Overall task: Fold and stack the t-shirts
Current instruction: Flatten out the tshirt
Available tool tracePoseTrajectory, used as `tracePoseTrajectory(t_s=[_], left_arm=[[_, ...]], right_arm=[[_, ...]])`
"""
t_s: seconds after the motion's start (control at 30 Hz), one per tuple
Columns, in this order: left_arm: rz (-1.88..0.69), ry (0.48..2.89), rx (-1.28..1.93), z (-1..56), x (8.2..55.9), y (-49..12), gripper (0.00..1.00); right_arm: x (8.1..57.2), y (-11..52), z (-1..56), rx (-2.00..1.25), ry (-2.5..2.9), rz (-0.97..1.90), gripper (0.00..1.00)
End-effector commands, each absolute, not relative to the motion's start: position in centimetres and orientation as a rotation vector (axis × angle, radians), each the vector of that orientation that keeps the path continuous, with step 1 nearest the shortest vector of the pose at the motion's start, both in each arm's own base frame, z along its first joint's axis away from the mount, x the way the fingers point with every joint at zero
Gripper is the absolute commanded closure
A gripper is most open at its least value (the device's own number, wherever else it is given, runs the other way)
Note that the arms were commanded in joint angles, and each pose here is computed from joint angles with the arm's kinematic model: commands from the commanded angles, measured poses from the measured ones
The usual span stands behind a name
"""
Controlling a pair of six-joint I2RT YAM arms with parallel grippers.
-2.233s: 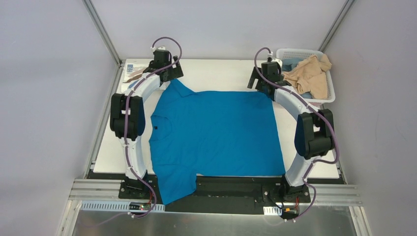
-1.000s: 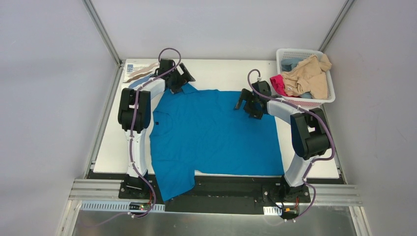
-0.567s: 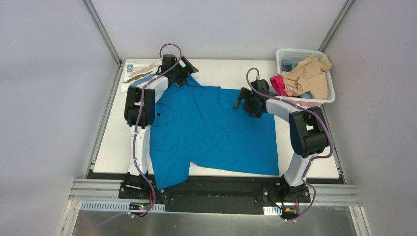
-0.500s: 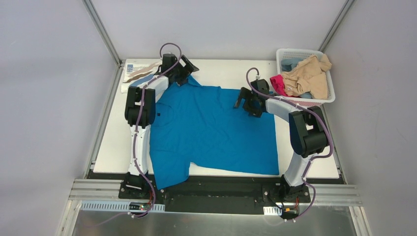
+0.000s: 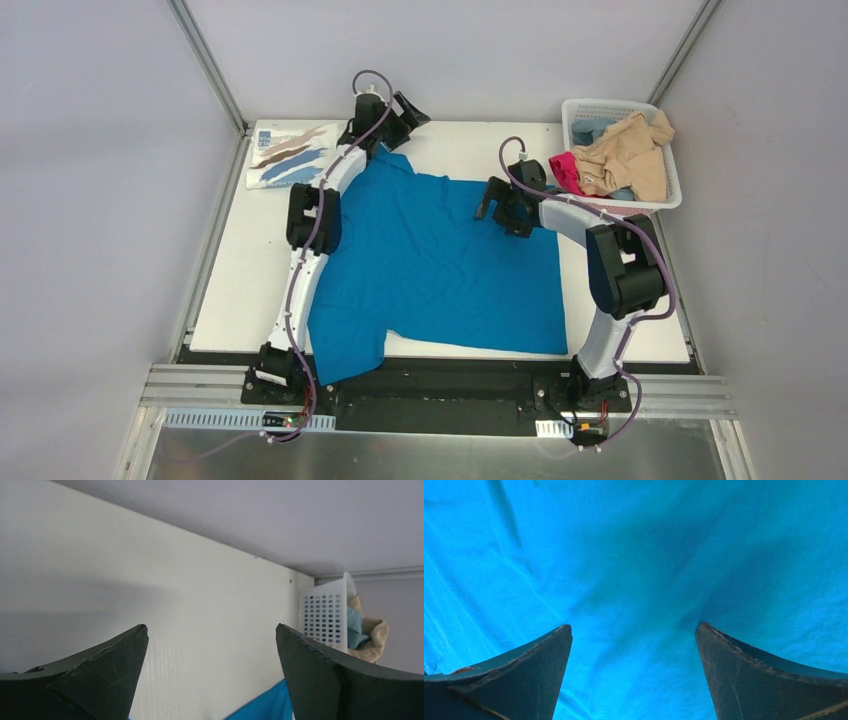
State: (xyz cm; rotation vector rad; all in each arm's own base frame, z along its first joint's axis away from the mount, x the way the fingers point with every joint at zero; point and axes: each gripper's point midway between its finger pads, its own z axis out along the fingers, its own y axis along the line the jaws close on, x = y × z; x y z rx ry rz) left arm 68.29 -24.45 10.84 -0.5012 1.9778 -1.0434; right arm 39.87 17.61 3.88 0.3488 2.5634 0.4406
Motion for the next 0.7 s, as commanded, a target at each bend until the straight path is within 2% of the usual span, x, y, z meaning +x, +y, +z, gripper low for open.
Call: tracePoseTrajectory(t_s=[0.0,0.17,0.27,0.37,0.67], left_arm=[[-1.072,1.982,-0.352,11.6,68.1,-25.6,0.01],[-0.923,1.883,-0.206,19.5,66.8,-25.4,0.01],[-0.891,1.870,-0.164,22.1,65.6,-25.1,0.01],[-0.830,1.900,-0.179,22.2,64.2,-24.0,0.01],[-0.626,2.044,-0.296,17.3,59.9,-20.0,0.01]], right_arm=[[37.6,16.4,1.6,0.350,2.655,0.353,0.01],[37.6,16.4,1.9,0.350,2.649,0.355,0.01],[37.6,16.3,1.8,0.352,2.649,0.350,0.01],[37.3,16.4,1.5,0.355,2.666,0.356,0.01],[37.4,16.2,1.7,0.349,2.661,0.337,0.01]])
